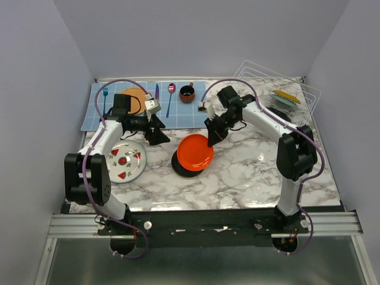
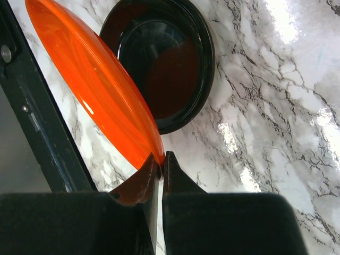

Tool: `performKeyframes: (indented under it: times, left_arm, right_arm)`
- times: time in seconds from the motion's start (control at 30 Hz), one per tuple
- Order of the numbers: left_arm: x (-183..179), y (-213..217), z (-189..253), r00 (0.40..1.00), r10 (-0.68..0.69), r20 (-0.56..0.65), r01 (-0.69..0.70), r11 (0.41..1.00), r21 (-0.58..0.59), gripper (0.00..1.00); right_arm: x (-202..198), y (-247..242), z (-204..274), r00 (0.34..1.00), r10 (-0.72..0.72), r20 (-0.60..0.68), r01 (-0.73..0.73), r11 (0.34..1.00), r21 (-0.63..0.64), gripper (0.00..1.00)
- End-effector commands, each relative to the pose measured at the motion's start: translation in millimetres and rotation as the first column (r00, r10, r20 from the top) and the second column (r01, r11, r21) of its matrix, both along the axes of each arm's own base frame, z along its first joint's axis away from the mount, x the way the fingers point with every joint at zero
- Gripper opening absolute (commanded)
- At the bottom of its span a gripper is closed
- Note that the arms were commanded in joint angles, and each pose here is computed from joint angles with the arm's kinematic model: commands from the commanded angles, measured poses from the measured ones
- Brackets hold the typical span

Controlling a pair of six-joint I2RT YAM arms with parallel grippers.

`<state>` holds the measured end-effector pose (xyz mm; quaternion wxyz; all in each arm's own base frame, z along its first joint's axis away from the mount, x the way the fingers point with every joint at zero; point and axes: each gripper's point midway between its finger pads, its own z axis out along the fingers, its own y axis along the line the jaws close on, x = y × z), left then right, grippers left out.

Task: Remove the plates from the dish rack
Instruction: Place the plate at the center of the board.

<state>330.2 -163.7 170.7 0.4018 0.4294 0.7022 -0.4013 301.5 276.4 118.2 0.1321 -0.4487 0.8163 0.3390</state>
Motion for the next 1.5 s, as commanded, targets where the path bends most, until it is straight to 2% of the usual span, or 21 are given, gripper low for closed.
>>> performKeyframes:
  times: [0.0, 0.3, 0.9, 1.0, 1.1, 1.13, 1.3, 1.47]
  left_arm:
    - [-17.5, -10.0, -4.7, 0.993, -0.082, -0.080, 0.077, 0.995, -0.062, 0.91]
    - [-21.5, -17.2, -23.3, 0.983, -0.110, -0.150, 0.101, 0.993, -0.068, 0.91]
    - [-31.9, -50.9, -29.8, 0.961, -0.179, -0.210, 0.167, 0.983, -0.073, 0.89]
    - [-32.7, -55.2, -33.4, 0.956, -0.177, -0.233, 0.166, 0.984, -0.066, 0.79]
    - [-31.7, -59.5, -33.4, 0.950, -0.181, -0.253, 0.169, 0.983, -0.068, 0.65]
    - [-33.9, -60.5, -33.7, 0.946, -0.186, -0.265, 0.174, 0.982, -0.067, 0.57]
    - [-32.3, -61.0, -33.5, 0.946, -0.184, -0.268, 0.173, 0.983, -0.063, 0.52]
    - [-30.1, -61.6, -33.6, 0.947, -0.176, -0.267, 0.168, 0.984, -0.053, 0.41]
  right_arm:
    - [6.4, 7.9, 9.1, 0.999, 0.003, 0.033, -0.003, 1.000, 0.010, 0.01]
    - [10.7, 16.7, 5.0, 0.999, 0.011, 0.031, -0.010, 1.000, -0.005, 0.01]
    - [14.4, 23.5, 8.1, 0.998, 0.020, 0.061, -0.019, 1.000, -0.011, 0.01]
    - [15.3, 24.5, 10.8, 0.997, 0.021, 0.068, -0.020, 1.000, -0.009, 0.01]
    - [16.7, 24.0, 11.4, 0.997, 0.018, 0.078, -0.017, 1.000, -0.016, 0.01]
    - [16.6, 23.6, 11.4, 0.997, 0.019, 0.080, -0.018, 1.000, -0.017, 0.01]
    - [16.8, 24.4, 12.4, 0.996, 0.021, 0.090, -0.020, 1.000, -0.021, 0.01]
    - [15.0, 22.0, 9.0, 0.995, 0.021, 0.101, -0.018, 0.999, -0.032, 0.01]
